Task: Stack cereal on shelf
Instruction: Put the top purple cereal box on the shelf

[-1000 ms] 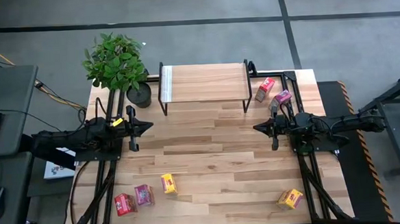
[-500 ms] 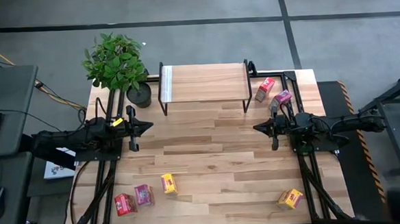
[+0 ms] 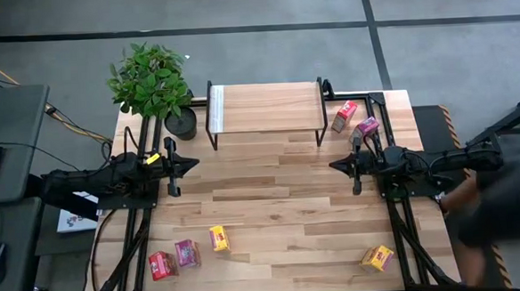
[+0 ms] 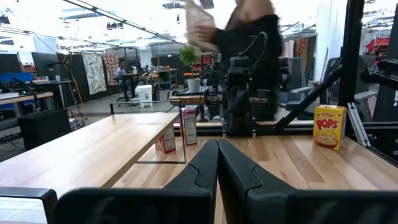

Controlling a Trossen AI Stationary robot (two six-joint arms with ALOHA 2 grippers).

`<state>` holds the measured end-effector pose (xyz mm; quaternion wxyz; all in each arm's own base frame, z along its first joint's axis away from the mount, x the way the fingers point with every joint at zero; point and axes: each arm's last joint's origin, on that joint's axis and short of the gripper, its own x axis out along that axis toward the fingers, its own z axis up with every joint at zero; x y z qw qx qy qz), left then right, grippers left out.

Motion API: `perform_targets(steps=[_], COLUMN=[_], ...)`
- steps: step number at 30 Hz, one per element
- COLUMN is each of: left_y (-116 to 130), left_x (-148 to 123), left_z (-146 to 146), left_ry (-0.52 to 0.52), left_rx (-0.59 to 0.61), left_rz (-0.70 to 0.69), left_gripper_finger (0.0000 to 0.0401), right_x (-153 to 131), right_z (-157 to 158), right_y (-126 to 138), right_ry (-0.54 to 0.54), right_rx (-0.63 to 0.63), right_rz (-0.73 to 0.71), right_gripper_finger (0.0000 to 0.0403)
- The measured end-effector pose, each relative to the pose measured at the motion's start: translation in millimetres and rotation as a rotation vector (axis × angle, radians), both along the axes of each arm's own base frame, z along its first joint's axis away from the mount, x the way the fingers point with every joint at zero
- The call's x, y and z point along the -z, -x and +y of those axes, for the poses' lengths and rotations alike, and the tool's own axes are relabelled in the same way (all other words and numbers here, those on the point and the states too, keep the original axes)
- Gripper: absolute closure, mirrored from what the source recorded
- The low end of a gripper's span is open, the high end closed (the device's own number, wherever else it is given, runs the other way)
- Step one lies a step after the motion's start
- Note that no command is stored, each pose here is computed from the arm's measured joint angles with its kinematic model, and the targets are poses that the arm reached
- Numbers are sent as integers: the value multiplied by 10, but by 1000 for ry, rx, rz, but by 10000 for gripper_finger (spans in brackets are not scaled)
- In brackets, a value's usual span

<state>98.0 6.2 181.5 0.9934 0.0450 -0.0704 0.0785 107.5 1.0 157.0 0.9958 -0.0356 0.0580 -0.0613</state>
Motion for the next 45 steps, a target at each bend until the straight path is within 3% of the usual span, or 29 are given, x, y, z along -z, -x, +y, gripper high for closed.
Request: perform_targets(steps=[2,4,10,12,15,18,22,28,33,39,41,45], left_y=[0,0,0,0,0,0,0,0,0,0,0,0], left_x=[-1,0,0,0,0,0,-1,0,0,1,-1,-1], left_z=[0,0,0,0,0,0,0,0,0,0,0,0], left_ry=[0,0,0,0,0,0,0,0,0,0,0,0], left_rx=[0,0,0,0,0,0,0,0,0,0,0,0], left_rz=[0,0,0,0,0,0,0,0,0,1,-1,-1], left_gripper_finger=[401,401,401,401,401,401,401,401,401,401,401,401], right_x=[-50,-146,-613,-744,-914,-1192,-1583,-1817,-1795,-1509,-1346,-1112], right_z=[3,14,-15,-50,-102,-103,-113,-158,-192,-287,-324,-375], right_y=[-5,-7,116,180,211,192,133,142,228,-93,-119,-102], right_ry=[-44,-175,-585,-700,-823,-811,-783,-845,-980,-1130,-1143,-1209], right_rx=[-6,-40,-77,-19,141,187,356,867,1341,1453,1539,1695], right_rz=[-57,-167,-673,-818,-889,-800,-516,-68,145,1,27,-58], right_gripper_finger=[403,403,403,403,397,366,279,128,76,73,73,73])
